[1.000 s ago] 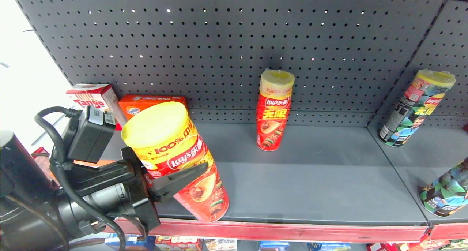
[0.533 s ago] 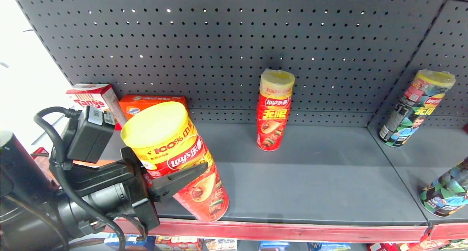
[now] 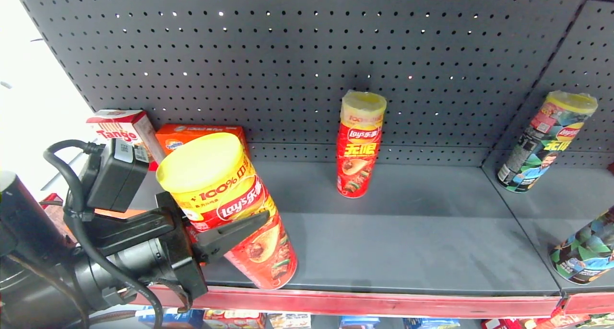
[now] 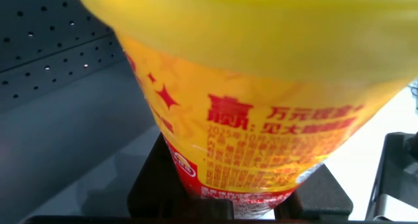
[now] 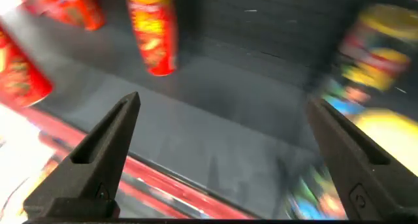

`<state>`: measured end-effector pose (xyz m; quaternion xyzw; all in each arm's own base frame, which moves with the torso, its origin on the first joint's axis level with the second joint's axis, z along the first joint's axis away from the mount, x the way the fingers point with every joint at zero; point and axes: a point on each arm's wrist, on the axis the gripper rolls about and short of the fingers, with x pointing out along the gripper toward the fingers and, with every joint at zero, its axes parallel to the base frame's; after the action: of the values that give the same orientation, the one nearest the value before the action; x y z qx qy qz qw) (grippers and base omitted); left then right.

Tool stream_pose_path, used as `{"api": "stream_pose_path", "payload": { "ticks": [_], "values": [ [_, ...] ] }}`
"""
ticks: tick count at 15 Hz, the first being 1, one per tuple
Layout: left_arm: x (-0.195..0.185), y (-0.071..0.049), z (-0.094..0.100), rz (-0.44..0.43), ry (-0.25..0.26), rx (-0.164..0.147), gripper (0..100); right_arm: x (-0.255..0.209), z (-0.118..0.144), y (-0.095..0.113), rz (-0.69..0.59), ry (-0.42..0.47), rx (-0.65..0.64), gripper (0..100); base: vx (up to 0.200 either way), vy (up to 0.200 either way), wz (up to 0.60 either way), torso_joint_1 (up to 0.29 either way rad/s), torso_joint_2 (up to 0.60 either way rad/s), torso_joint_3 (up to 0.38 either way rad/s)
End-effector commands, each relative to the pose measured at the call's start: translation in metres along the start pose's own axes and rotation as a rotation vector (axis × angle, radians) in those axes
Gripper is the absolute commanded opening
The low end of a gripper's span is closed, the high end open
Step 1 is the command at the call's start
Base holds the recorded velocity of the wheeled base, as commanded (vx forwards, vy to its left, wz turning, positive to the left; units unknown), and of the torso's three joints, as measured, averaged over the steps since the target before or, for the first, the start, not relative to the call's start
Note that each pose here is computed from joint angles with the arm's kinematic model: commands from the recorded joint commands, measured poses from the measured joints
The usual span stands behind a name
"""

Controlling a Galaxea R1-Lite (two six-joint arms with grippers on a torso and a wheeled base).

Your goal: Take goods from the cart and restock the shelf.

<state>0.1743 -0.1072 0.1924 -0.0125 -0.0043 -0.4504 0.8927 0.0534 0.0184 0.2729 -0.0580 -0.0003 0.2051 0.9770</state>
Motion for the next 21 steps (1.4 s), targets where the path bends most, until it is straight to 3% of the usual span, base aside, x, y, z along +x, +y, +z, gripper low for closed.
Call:
{"api": "stream_pose_path", "payload": {
  "ticks": [1, 4, 8, 16, 18, 21],
  "values": [
    [-0.001, 0.002, -0.001, 0.009, 0.002, -0.001, 0, 0.041, 0.012, 0.004, 0.123, 0.041, -0.019, 100, 0.000, 0.000, 0.00, 0.000, 0.00, 0.000],
    [-0.002, 0.004, -0.001, 0.022, 0.002, -0.001, 0, 0.069, 0.017, 0.012, 0.198, 0.025, -0.032, 100, 0.000, 0.000, 0.00, 0.000, 0.00, 0.000],
    [-0.004, 0.003, -0.006, 0.022, 0.020, -0.010, 0, 0.094, 0.019, 0.012, 0.183, 0.036, -0.139, 100, 0.000, 0.000, 0.00, 0.000, 0.00, 0.000],
    [-0.007, 0.001, -0.002, 0.020, 0.006, -0.005, 0, 0.155, 0.023, 0.025, 0.333, 0.079, -0.133, 100, 0.000, 0.000, 0.00, 0.000, 0.00, 0.000],
    [-0.007, 0.002, -0.002, 0.025, 0.003, -0.022, 0, 0.172, 0.016, 0.026, 0.384, 0.088, -0.128, 100, 0.000, 0.000, 0.00, 0.000, 0.00, 0.000],
    [-0.007, 0.002, -0.001, 0.028, 0.001, -0.024, 0, 0.209, 0.010, 0.016, 0.364, 0.001, -0.144, 100, 0.000, 0.000, 0.00, 0.000, 0.00, 0.000]
  ]
}}
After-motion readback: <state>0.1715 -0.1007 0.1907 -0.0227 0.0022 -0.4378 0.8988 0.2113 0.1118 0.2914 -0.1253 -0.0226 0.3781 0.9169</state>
